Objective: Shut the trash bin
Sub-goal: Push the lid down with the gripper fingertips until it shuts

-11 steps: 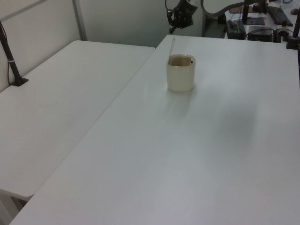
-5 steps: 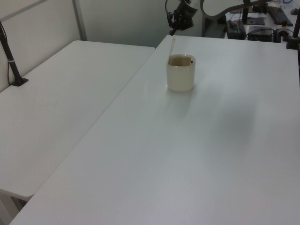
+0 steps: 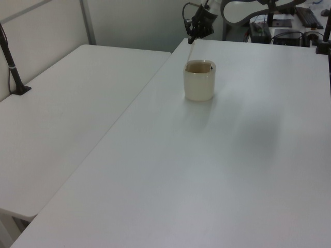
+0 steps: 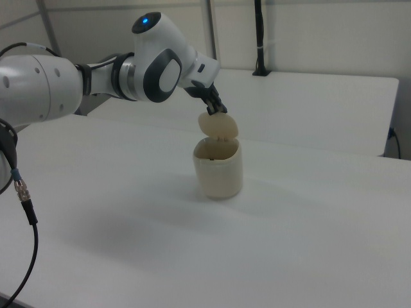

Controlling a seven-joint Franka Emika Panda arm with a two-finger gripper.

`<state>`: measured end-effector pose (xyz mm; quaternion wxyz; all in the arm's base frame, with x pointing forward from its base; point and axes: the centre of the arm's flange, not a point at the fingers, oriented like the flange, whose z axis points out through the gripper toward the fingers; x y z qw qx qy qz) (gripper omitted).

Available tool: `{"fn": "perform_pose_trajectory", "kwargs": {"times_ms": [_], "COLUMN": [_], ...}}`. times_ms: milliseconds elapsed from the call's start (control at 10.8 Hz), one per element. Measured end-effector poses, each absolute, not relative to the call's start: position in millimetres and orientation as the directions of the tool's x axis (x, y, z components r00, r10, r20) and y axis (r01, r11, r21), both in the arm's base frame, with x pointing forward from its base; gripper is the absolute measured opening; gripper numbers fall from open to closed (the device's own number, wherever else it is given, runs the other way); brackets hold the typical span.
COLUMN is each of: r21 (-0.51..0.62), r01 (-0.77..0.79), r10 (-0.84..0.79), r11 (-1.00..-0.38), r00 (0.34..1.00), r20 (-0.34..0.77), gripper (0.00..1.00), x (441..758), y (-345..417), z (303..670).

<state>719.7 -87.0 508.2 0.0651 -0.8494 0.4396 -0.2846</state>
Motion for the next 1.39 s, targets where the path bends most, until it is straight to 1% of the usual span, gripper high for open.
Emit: {"fn": "perform_pose_trajectory", "kwargs": {"times_ms": [93, 278, 557, 928, 1300, 1392], "r21": [-0.349, -0.302, -0.232, -0.174, -0.132, -0.126], "r01": [-0.703, -0.677, -0.644, -0.616, -0.588, -0.581], "r10": [-0.773, -0.729, -0.672, -0.630, -0.594, -0.584], "r11": [-0.620, -0.671, -0.729, -0.768, -0.798, -0.804], "r00": [0.468, 0.531, 0.610, 0.679, 0.727, 0.734], "r20": [0.429, 0.432, 0.419, 0.377, 0.345, 0.346], "gripper": [0.01, 0.01, 0.01, 0.01, 0.01, 0.01], "x": [719.2, 714.8, 699.5, 691.2, 688.7, 688.8], "y": [-86.0, -82.8, -82.3, -75.3, -72.3, -72.3], "z": [505.0, 500.6, 500.3, 466.2, 437.4, 436.2]}}
